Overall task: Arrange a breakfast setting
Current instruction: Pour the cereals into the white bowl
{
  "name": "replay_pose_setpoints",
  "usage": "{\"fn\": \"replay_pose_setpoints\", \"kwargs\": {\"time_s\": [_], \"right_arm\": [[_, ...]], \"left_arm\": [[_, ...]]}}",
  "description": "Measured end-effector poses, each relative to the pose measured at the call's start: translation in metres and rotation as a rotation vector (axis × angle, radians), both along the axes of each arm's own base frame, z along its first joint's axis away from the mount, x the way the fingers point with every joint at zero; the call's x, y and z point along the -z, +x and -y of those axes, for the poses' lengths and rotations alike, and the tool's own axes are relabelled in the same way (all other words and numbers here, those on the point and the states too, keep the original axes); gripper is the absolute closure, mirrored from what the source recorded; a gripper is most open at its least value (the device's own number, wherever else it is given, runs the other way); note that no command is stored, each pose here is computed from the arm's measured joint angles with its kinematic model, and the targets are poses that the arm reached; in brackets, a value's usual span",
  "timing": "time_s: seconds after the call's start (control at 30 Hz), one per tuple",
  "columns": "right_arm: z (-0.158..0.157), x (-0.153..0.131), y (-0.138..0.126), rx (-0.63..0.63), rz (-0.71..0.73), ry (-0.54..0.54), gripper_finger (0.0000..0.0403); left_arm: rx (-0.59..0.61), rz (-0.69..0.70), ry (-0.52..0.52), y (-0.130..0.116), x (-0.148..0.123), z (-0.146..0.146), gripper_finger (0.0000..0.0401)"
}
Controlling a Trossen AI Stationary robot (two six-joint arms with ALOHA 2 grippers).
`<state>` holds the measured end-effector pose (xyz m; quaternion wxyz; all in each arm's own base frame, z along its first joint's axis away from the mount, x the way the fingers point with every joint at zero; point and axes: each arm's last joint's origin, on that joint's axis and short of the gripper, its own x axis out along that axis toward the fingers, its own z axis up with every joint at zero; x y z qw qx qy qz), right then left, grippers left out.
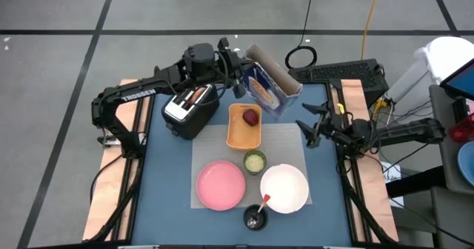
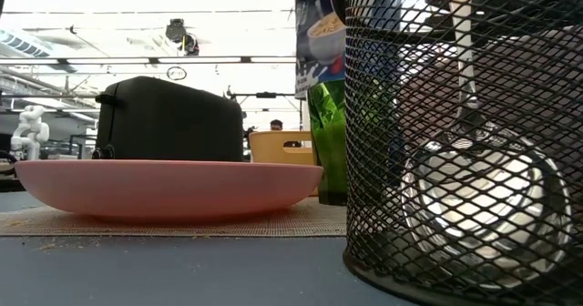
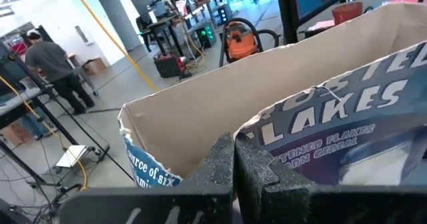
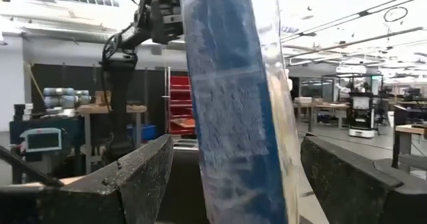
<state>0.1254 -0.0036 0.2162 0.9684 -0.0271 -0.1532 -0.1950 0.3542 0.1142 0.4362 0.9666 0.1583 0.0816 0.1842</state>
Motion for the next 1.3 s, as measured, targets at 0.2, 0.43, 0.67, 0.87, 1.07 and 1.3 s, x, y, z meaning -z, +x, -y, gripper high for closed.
{"fn": "replay_pose_setpoints", "kwargs": {"time_s": [0.2, 0.43, 0.67, 0.87, 1.07, 1.3], "right_arm": [[0.000, -0.001, 0.005, 0.013, 0.006, -0.040, 0.0085], [0.000, 0.000, 0.007, 0.016, -0.001, -0.033, 0.0083], [0.000, -0.001, 0.007, 0.020, 0.007, -0.040, 0.0013], [-0.001, 0.002, 0.009, 0.002, 0.007, 0.007, 0.0017], [-0.001, 0.001, 0.014, -0.006, 0.039, 0.031, 0.0006], [0.006, 0.001, 0.019, 0.035, 0.086, 0.055, 0.0004]], "left_arm": [[-0.002, -0.001, 0.002, 0.000, 0.000, 0.000, 0.0401], [-0.001, 0.000, 0.001, 0.000, 0.000, 0.000, 0.0401], [-0.001, 0.000, 0.000, 0.000, 0.000, 0.000, 0.0401], [-0.001, 0.002, -0.002, 0.000, 0.000, 0.000, 0.0401], [-0.001, 0.007, -0.007, 0.001, 0.000, 0.000, 0.0401], [-0.001, 0.007, -0.008, 0.001, 0.000, 0.000, 0.0401]]}}
